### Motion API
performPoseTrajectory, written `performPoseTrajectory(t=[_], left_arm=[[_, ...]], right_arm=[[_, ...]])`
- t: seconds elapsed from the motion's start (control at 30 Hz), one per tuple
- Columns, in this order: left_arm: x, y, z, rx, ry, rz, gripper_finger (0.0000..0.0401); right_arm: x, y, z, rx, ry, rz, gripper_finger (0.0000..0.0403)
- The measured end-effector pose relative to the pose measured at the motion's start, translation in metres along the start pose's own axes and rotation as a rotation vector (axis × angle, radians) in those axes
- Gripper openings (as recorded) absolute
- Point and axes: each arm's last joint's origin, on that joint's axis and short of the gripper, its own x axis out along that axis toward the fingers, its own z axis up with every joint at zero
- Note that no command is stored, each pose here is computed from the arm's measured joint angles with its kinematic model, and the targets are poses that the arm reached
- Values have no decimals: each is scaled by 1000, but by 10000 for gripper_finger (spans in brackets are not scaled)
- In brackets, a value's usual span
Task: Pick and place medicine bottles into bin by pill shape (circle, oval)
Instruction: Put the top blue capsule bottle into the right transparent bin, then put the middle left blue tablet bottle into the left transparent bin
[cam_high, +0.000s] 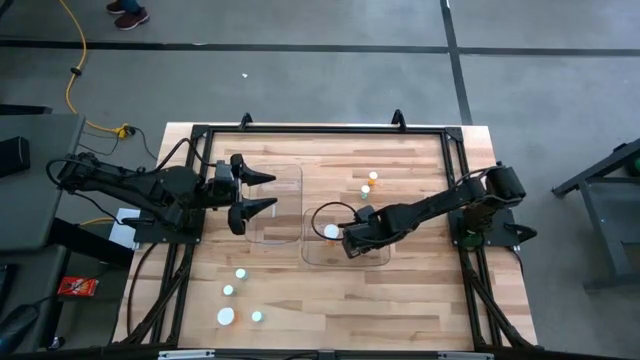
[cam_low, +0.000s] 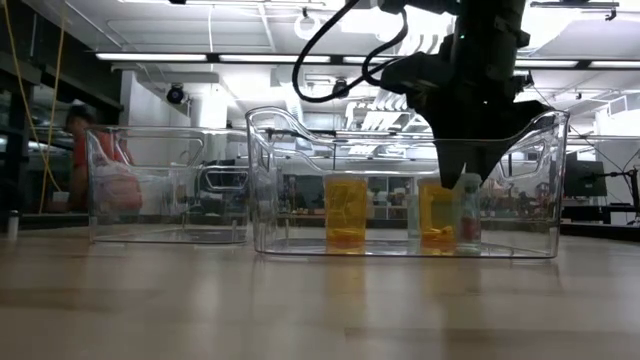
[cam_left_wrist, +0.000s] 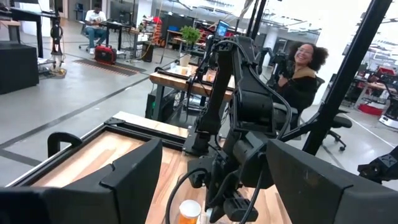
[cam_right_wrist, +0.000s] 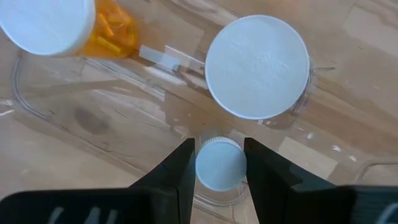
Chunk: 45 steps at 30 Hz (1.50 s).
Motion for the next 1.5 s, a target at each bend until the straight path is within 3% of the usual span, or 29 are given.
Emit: performPoseTrajectory(t=[0.2, 0.53, 0.77, 0.87, 0.93, 1.07, 1.33, 1.5], left_arm=[[0, 0, 0, 0, 1, 0, 280], [0, 1, 0, 0, -3, 19, 280], [0, 1, -1, 1, 1, 21, 280], [0, 1, -1, -6, 3, 24, 280], [0, 1, -1, -34, 2, 24, 280], [0, 1, -1, -66, 2, 24, 280], [0, 1, -1, -51, 2, 25, 280], [0, 1, -1, -56, 1, 28, 280]], right_arm=[[0, 0, 0, 0, 1, -2, 131], [-5, 1, 2, -96, -23, 0, 227], [-64, -4, 11, -356, -231, 102, 239], [-90, -17, 10, -490, -403, 127, 238], [-100, -32, 8, -506, -456, 147, 238], [-110, -68, 4, -436, -552, 288, 238], [-116, -113, -4, -304, -917, 795, 238], [-118, -128, -6, -351, -1082, 861, 238]])
